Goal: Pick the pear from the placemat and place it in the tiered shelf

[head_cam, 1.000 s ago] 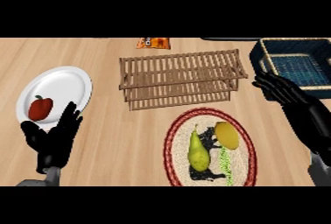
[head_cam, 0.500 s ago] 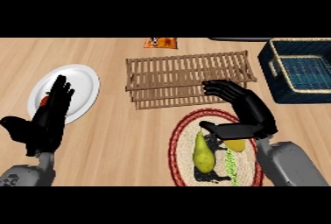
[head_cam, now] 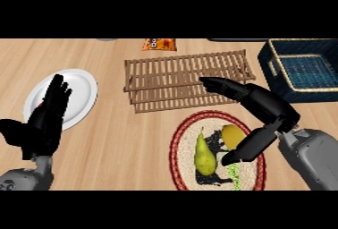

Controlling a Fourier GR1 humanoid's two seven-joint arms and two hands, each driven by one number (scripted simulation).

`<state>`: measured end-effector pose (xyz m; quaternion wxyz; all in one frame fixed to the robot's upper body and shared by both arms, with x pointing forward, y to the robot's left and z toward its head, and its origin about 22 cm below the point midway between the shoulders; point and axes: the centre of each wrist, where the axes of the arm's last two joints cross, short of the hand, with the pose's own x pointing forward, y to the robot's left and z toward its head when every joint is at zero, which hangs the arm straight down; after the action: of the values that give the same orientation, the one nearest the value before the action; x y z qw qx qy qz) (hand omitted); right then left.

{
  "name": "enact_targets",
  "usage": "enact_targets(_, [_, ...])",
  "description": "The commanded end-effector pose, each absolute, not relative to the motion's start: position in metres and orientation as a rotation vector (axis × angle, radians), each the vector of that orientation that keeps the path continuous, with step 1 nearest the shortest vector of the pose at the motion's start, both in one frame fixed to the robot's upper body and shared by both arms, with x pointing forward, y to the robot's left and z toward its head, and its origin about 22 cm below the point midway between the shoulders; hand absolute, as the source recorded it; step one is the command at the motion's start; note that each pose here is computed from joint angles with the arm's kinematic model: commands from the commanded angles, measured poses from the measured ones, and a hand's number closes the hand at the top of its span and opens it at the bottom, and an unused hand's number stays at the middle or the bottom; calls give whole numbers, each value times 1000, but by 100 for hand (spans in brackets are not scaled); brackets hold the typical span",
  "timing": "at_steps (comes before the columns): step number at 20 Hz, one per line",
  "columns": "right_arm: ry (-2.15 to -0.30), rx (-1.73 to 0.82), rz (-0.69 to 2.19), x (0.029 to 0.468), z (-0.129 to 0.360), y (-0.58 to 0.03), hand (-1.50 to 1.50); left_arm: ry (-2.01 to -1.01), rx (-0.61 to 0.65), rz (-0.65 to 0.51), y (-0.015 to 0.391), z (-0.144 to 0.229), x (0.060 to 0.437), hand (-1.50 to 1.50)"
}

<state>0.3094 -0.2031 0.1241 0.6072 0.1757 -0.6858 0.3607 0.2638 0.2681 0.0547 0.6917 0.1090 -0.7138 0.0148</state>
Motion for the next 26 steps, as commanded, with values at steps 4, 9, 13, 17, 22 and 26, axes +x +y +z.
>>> enact_targets(4, [-1491,59,1344,289,186,-175,-150,-1601,253,24,274,61,262,0])
enact_targets(9, [-1380,-201,1558,265,198,-135,-150,-1603,246,39,259,55,259,0])
enact_targets(13, [-1283,-303,1579,246,188,-103,-150,-1602,243,37,268,63,267,0])
enact_targets(17, [-1234,-379,1620,250,160,-86,-150,-1609,243,37,269,53,252,0])
enact_targets(22, [-1164,-553,1703,234,144,-75,-150,-1596,234,36,269,57,248,0])
enact_targets(26, [-1037,-657,1750,238,121,-79,-150,-1611,256,39,287,60,259,0])
